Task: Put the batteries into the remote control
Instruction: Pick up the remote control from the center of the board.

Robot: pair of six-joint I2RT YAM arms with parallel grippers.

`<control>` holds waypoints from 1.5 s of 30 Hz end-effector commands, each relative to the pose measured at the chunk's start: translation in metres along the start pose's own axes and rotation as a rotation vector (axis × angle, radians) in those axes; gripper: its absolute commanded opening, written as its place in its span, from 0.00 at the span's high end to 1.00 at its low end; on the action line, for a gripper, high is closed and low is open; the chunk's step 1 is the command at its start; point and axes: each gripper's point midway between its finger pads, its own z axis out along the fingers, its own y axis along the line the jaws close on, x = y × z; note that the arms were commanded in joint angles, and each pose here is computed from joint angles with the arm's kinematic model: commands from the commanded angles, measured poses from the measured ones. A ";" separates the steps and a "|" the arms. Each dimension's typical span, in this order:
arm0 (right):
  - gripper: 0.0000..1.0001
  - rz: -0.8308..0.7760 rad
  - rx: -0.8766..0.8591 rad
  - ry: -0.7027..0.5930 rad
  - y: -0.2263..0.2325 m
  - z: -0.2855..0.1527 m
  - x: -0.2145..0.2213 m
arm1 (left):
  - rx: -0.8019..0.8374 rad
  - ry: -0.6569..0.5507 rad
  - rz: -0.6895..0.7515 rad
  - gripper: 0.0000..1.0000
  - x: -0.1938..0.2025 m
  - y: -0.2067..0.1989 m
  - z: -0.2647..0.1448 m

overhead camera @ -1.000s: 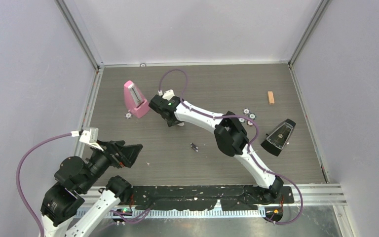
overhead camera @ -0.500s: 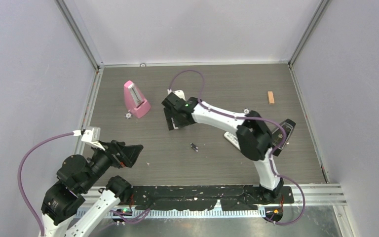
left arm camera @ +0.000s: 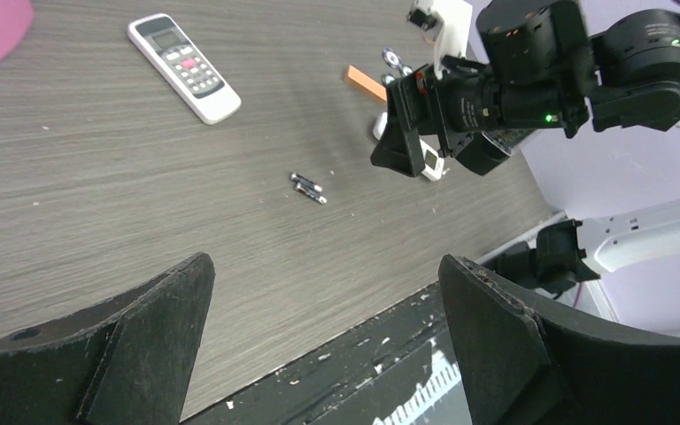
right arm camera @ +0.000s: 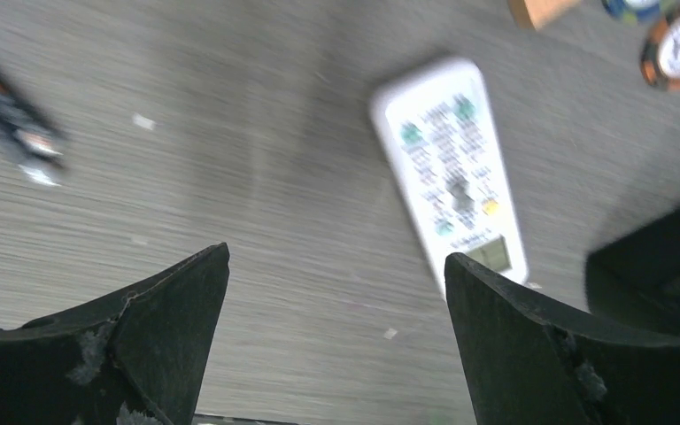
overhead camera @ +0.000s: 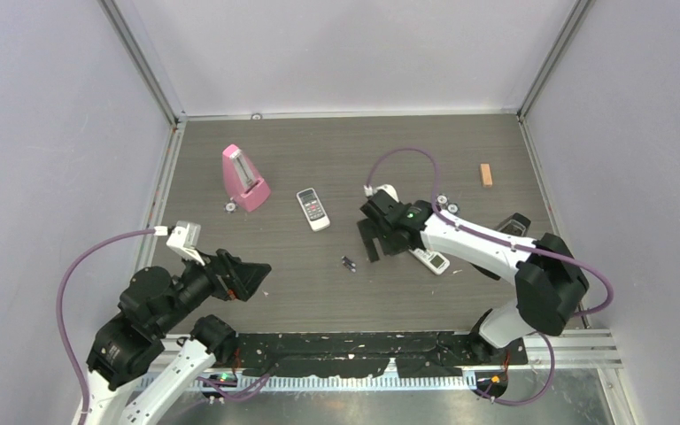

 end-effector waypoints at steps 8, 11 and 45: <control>0.04 -0.109 -0.011 0.089 -0.054 0.006 0.008 | 0.120 0.008 -0.062 0.00 -0.010 -0.028 0.029; 0.05 -0.158 -0.057 0.174 -0.051 0.020 0.017 | 0.113 0.020 -0.056 0.00 -0.012 -0.030 0.033; 0.67 -0.042 -0.317 0.070 -0.030 0.035 -0.032 | 0.112 0.028 -0.056 0.01 -0.014 -0.031 0.037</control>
